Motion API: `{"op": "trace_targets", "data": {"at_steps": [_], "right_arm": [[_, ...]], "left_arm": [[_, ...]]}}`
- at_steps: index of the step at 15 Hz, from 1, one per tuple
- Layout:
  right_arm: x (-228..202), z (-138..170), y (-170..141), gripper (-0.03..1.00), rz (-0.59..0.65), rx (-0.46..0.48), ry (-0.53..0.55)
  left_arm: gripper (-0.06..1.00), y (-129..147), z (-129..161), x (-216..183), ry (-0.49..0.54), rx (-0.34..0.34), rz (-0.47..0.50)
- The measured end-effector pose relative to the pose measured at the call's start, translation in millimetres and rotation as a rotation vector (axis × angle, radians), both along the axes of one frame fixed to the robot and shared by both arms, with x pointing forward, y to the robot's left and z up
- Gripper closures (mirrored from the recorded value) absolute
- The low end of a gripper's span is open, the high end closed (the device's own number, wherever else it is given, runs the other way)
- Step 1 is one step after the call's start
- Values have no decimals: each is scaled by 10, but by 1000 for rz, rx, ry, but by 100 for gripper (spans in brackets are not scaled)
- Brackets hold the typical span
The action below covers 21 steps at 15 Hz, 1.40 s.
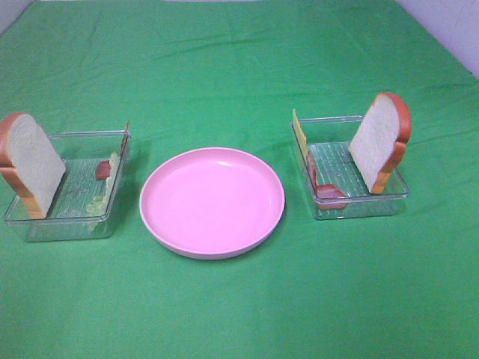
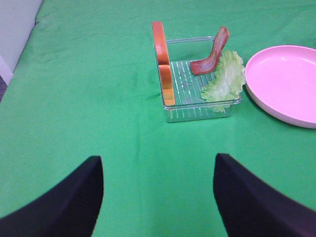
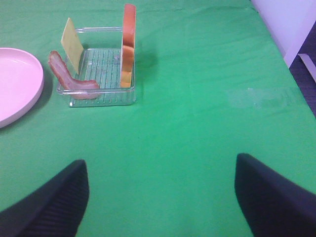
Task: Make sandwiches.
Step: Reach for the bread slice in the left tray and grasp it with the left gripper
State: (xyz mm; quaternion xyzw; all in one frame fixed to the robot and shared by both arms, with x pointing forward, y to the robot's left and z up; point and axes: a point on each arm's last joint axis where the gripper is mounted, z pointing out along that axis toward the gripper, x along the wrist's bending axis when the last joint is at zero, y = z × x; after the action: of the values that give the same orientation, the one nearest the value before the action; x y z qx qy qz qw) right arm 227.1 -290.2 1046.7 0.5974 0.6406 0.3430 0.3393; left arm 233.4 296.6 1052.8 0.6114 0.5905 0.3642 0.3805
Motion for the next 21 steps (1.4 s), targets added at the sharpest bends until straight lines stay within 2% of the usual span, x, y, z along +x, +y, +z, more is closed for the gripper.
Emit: {"op": "trace_targets", "data": {"at_steps": [5, 7, 8, 9, 10, 14, 16, 17, 18, 21], "right_arm": [[0, 0, 0, 20, 0, 0, 0], [0, 0, 0, 20, 0, 0, 0], [0, 0, 0, 20, 0, 0, 0], [0, 0, 0, 20, 0, 0, 0], [0, 0, 0, 20, 0, 0, 0], [0, 0, 0, 20, 0, 0, 0], [0, 0, 0, 20, 0, 0, 0], [0, 0, 0, 20, 0, 0, 0], [0, 0, 0, 20, 0, 0, 0], [0, 0, 0, 20, 0, 0, 0]], "left_arm": [[32, 0, 2, 1, -3, -5, 3], [25, 2, 67, -1, -9, -27, 15], [21, 5, 157, 28, -3, -42, 26], [17, 8, 364, 196, 58, -66, 40], [17, 9, 404, 246, 76, -67, 41], [17, 21, 661, 877, 263, -70, 50], [17, 24, 726, 1350, 375, -77, 51], [17, 9, 719, 1796, 472, -106, 44], [17, 0, 687, 2053, 522, -114, 33], [17, -6, 570, 2592, 611, -120, 19]]}}
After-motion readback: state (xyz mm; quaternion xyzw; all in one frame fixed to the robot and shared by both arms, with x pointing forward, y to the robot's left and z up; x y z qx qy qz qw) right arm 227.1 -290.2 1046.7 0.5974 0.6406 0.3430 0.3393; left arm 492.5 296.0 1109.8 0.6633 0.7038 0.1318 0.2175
